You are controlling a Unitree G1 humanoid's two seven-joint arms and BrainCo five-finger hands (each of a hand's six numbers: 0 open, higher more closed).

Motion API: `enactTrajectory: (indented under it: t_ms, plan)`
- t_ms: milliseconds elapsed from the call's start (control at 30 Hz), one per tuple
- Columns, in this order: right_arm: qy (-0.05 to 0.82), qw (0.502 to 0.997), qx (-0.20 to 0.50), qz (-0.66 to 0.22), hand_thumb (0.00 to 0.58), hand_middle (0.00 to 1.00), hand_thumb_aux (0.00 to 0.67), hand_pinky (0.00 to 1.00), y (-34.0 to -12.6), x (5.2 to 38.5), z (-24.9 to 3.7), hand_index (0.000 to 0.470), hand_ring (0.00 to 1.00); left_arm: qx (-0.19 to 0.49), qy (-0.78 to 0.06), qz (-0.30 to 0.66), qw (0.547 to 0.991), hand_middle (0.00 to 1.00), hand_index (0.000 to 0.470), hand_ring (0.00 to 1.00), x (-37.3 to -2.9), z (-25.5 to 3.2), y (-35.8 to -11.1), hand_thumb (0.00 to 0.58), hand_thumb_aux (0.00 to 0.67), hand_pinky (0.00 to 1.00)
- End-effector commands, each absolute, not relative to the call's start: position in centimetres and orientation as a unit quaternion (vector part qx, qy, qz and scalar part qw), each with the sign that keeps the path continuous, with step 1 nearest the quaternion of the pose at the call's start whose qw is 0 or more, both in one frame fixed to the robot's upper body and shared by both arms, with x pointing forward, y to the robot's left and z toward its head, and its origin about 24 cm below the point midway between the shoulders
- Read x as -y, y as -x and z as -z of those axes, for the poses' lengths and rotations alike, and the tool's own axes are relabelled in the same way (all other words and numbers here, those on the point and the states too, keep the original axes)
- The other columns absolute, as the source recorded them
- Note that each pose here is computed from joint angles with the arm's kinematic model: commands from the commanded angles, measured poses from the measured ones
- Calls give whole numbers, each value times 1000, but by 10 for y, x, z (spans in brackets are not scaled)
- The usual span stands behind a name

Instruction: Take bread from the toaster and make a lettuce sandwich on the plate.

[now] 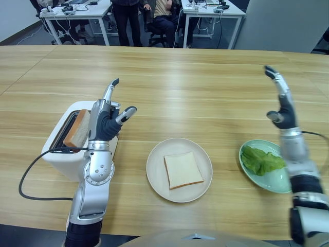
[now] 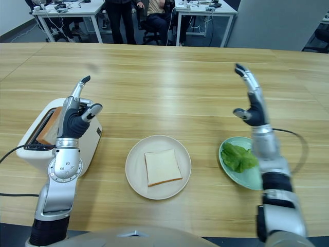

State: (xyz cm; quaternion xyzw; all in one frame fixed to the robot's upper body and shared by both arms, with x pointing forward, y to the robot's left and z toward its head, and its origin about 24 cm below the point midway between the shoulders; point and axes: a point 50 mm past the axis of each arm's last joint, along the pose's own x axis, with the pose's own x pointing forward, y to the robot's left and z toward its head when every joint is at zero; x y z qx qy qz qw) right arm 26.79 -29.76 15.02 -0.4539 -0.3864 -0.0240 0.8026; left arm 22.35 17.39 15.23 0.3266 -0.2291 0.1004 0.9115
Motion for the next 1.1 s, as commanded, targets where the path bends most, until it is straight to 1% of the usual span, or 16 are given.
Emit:
enactTrajectory:
  t_ms: [33, 67, 100, 200, 300, 333, 367, 467, 500, 567, 600, 700, 767, 800, 1033, 1100]
  plan:
    - [557, 785, 267, 50, 0, 0, 0, 0, -253, 342, -116, 0, 0, 224, -309, -102, 918, 867, 0, 867, -173, -147, -222, 0, 0, 867]
    - [588, 771, 240, 49, 0, 0, 0, 0, -247, 352, -108, 0, 0, 225, -308, -102, 919, 753, 0, 753, -172, -147, -222, 0, 0, 753]
    - [614, 757, 217, 44, 0, 0, 0, 0, -240, 359, -100, 0, 0, 225, -308, -101, 919, 675, 0, 675, -172, -146, -223, 0, 0, 675]
    - [678, 717, 158, 30, 0, 0, 0, 0, -225, 376, -78, 0, 0, 223, -311, -99, 919, 580, 0, 580, -171, -145, -224, 0, 0, 580]
    - [712, 691, 124, 5, 0, 0, 0, 0, -218, 379, -60, 0, 0, 218, -313, -97, 919, 549, 0, 549, -171, -142, -225, 0, 0, 549]
    - [721, 683, 115, -11, 0, 0, 0, 0, -217, 378, -54, 0, 0, 216, -311, -93, 921, 502, 0, 502, -170, -141, -226, 0, 0, 502]
    - [728, 676, 109, -26, 0, 0, 0, 0, -216, 377, -48, 0, 0, 215, -310, -91, 922, 486, 0, 486, -170, -141, -226, 0, 0, 486]
    - [736, 670, 85, -42, 0, 0, 0, 0, -215, 375, -38, 0, 0, 212, -311, -85, 923, 451, 0, 451, -169, -139, -226, 0, 0, 451]
    - [737, 669, 79, -51, 0, 0, 0, 0, -215, 374, -35, 0, 0, 211, -312, -84, 923, 424, 0, 424, -168, -139, -226, 0, 0, 424]
    - [742, 662, 69, -79, 0, 0, 0, 0, -218, 368, -29, 0, 0, 207, -314, -75, 924, 412, 0, 412, -166, -136, -227, 0, 0, 412]
    - [744, 659, 68, -87, 0, 0, 0, 0, -220, 366, -27, 0, 0, 206, -315, -71, 924, 412, 0, 412, -165, -135, -227, 0, 0, 412]
    - [745, 659, 46, -96, 0, 0, 0, 0, -224, 364, -23, 0, 0, 201, -315, -62, 926, 322, 0, 322, -162, -131, -226, 0, 0, 322]
    - [754, 647, 32, -111, 0, 0, 0, 0, -225, 363, -19, 0, 0, 197, -315, -53, 927, 298, 0, 298, -159, -129, -226, 0, 0, 298]
    - [756, 643, 30, -117, 0, 0, 0, 0, -225, 363, -18, 0, 0, 196, -316, -50, 927, 251, 0, 251, -157, -127, -226, 0, 0, 251]
    - [762, 635, 23, -127, 0, 0, 0, 0, -225, 362, -15, 0, 0, 193, -318, -46, 927, 184, 0, 184, -156, -125, -227, 0, 0, 184]
    - [764, 632, 19, -131, 0, 0, 0, 0, -225, 362, -14, 0, 0, 193, -318, -45, 927, 184, 0, 184, -155, -125, -228, 0, 0, 184]
